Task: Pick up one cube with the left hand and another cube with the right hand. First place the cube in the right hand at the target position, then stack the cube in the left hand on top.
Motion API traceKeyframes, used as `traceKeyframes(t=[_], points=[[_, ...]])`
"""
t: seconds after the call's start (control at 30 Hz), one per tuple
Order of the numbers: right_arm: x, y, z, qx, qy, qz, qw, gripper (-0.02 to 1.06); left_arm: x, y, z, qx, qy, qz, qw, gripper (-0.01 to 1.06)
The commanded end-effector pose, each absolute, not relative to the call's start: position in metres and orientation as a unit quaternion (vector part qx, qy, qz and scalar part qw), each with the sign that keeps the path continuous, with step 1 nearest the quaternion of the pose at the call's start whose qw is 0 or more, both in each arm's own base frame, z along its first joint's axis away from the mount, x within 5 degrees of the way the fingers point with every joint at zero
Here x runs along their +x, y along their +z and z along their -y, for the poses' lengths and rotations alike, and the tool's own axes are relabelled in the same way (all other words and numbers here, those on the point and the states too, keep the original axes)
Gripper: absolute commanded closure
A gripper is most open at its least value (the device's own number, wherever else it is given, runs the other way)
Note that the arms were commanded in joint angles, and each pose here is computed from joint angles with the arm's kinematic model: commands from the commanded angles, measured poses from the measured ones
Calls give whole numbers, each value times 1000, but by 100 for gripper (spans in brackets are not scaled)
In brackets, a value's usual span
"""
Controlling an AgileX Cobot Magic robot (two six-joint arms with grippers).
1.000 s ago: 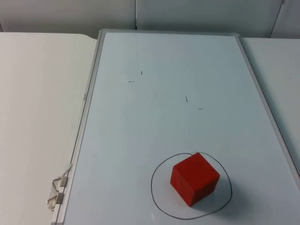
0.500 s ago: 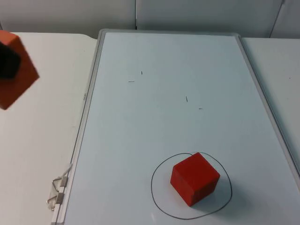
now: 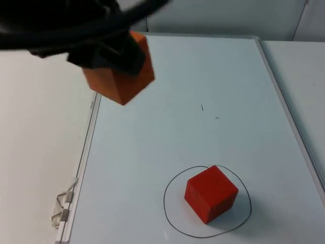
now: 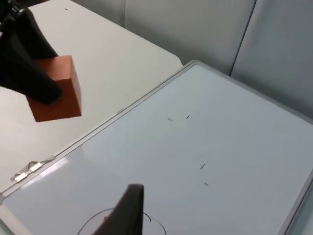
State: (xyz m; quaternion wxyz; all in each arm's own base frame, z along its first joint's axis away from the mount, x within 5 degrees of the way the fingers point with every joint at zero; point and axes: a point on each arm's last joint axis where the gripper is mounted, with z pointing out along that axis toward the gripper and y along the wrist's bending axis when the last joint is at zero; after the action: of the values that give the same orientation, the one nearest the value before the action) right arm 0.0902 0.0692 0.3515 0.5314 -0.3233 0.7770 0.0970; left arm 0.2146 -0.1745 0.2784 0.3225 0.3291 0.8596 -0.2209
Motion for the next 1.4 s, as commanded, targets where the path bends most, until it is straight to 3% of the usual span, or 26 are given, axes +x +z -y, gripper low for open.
traceKeyframes(t=[0.0, 0.43, 0.97, 1.37], points=[[91, 349, -70, -325, 100, -771, 538, 0, 215, 278, 188, 335, -228, -850, 336, 82], [90, 349, -71, -324, 106, -767, 543, 0, 216, 214, 248, 376, -208, -848, 311, 82], [90, 349, -70, -325, 104, -767, 543, 0, 227, 183, 269, 388, -196, -857, 277, 82], [90, 349, -71, -324, 105, -767, 544, 0, 216, 177, 284, 417, -193, -840, 288, 82]])
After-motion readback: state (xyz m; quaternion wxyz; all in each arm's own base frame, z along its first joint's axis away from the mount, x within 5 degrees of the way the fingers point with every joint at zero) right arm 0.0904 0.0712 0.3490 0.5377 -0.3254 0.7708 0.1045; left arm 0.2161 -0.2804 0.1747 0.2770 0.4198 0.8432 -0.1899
